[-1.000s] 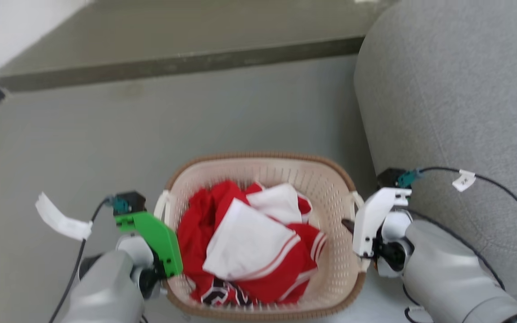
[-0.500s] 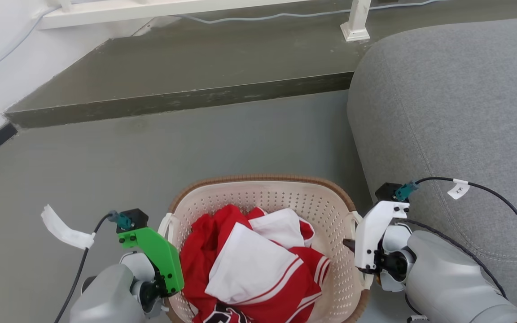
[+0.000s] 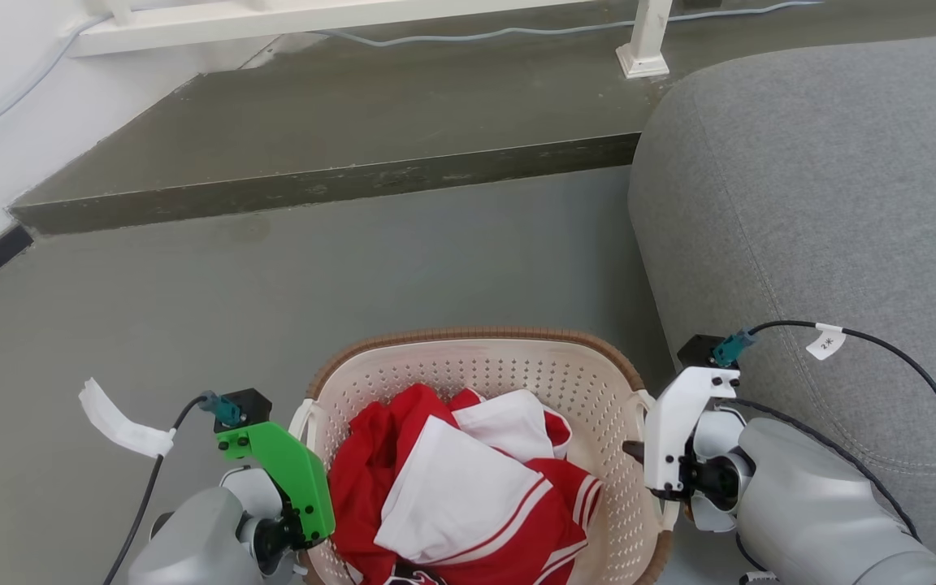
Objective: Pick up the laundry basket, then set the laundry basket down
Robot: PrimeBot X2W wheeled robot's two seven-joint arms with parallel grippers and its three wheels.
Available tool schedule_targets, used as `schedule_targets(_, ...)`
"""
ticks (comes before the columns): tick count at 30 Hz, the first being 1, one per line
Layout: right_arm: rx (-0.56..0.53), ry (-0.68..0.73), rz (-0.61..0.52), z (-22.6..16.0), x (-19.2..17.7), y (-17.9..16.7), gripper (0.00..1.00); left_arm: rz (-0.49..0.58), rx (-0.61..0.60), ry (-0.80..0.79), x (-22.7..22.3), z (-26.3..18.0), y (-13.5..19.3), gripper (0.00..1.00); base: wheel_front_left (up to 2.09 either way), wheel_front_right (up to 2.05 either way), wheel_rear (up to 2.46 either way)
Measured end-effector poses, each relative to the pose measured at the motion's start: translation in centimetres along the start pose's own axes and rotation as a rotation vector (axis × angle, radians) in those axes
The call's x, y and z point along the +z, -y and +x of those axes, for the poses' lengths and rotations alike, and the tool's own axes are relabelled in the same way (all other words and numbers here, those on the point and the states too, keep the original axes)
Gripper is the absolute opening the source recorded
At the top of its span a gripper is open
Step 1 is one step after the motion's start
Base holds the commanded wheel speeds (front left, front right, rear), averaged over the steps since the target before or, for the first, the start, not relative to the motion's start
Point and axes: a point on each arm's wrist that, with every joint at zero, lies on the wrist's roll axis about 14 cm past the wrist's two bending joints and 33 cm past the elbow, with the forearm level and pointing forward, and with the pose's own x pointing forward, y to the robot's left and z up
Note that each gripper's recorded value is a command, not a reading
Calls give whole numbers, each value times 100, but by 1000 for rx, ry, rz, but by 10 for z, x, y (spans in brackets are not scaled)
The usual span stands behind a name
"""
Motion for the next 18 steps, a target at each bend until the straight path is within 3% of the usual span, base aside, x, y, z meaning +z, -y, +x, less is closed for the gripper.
schedule_targets(18,2,-16,-1,3,-2,0,0,-15,0,-12,-2,1,-1,0,0,0,0)
